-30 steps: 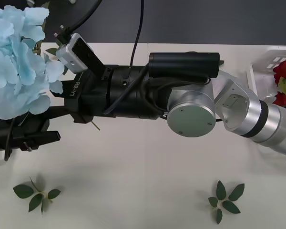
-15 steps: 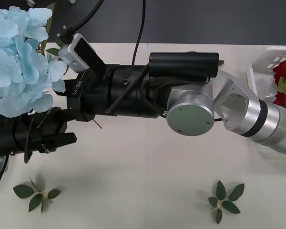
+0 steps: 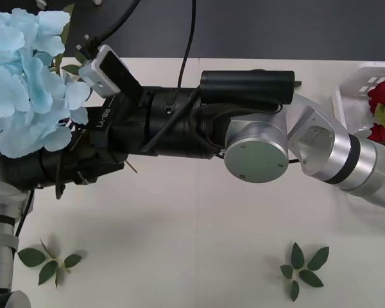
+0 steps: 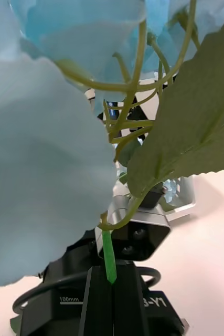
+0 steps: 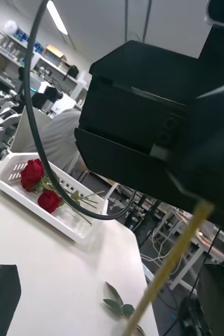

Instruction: Put the red flowers into the right box and the blue flowers into the left box

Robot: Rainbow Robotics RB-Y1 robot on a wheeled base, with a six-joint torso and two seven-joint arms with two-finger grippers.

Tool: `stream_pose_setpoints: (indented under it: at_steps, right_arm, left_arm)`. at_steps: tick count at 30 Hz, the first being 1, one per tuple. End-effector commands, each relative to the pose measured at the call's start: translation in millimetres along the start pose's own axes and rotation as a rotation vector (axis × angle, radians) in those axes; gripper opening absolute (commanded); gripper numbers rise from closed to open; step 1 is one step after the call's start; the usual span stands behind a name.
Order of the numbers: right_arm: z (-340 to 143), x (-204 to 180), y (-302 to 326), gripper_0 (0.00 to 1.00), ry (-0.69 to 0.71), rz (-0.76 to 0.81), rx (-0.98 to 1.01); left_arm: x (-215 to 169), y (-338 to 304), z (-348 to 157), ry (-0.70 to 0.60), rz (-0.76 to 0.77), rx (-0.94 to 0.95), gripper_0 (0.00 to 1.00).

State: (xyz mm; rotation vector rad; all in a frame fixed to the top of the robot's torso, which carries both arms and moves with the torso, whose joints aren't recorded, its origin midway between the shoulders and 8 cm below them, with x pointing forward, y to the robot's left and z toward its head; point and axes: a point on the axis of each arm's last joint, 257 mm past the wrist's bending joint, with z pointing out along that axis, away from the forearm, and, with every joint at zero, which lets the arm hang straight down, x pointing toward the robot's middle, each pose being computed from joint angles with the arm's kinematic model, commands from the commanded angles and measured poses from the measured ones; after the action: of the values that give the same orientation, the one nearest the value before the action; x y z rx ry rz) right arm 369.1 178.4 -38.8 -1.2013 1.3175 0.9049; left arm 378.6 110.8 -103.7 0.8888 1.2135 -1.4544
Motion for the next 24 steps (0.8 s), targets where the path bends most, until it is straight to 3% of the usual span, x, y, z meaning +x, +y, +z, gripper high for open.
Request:
stream_pose_setpoints:
  at_steps: [1,3,6,22,23,24]
  right_arm:
    - [6,-23,11,0.0,-0.032,-0.008,-0.027]
    - [6,-23,11,0.0,-0.032,-0.008,-0.027]
    - [5,-22,11,0.0,-0.031,-0.002,-0.027]
    - [4,-21,9,0.0,-0.026,0.02,-0.023]
    - [4,-21,8,0.11,-0.026,0.025,-0.023]
    - [4,-21,8,0.33,-0.025,0.03,-0.023]
  left_arm:
    - [-6,3,8,0.037,0.015,0.011,0.35]
    - [-3,2,12,0.044,0.01,0.02,0.14]
    - [1,0,16,0.053,0.003,0.031,0.0]
    - [6,3,25,0.063,-0.011,0.031,0.0]
    - [6,3,25,0.063,-0.011,0.031,0.0]
    - [6,3,25,0.061,-0.01,0.031,0.0]
